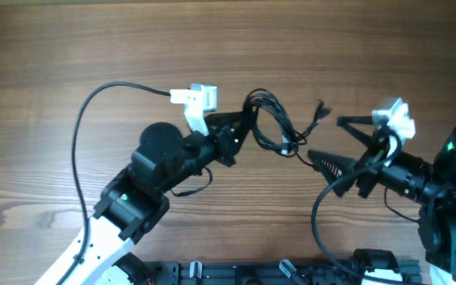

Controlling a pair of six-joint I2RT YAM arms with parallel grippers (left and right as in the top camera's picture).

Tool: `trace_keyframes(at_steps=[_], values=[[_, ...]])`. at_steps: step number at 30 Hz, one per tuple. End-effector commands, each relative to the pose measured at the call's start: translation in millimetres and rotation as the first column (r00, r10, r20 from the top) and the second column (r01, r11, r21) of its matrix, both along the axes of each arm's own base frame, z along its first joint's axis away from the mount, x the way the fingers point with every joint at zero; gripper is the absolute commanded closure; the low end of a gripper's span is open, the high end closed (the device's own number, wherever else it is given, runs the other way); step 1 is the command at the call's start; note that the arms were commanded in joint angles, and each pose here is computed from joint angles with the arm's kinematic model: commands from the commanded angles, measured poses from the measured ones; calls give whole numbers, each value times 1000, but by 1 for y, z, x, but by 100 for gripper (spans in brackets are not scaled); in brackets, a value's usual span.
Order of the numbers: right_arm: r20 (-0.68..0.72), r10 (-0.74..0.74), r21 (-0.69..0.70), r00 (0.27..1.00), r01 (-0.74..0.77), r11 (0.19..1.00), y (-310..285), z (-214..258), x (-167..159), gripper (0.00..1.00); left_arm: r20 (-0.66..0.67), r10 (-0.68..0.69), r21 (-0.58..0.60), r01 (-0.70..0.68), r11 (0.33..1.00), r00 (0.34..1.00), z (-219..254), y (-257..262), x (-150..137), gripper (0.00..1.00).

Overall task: Untangle cables
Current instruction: 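Grasp a hanging cable strand with the right gripper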

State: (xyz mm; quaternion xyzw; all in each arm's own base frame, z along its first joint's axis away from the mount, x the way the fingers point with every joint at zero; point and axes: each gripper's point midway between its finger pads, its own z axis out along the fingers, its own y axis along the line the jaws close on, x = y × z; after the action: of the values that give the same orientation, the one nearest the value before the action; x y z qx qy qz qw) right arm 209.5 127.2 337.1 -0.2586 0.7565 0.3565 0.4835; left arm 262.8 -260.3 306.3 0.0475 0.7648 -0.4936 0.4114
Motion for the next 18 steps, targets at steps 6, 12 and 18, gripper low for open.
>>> trace_keyframes(at_steps=[6, 12, 18], values=[[141, 148, -59, 979, -141, 988, 11, 9, -18, 46, -20, -8, -55, 7, 998, 1000, 12, -5, -2, 96], [164, 175, -61, 971, -167, 984, 13, 11, -21, 71, -19, 21, -50, -22, 999, 1000, 11, -2, 2, 96], [268, 211, -132, 940, -181, 975, 13, 14, -20, 70, -20, -20, -51, 19, 999, 1000, 11, -10, -7, 96]])
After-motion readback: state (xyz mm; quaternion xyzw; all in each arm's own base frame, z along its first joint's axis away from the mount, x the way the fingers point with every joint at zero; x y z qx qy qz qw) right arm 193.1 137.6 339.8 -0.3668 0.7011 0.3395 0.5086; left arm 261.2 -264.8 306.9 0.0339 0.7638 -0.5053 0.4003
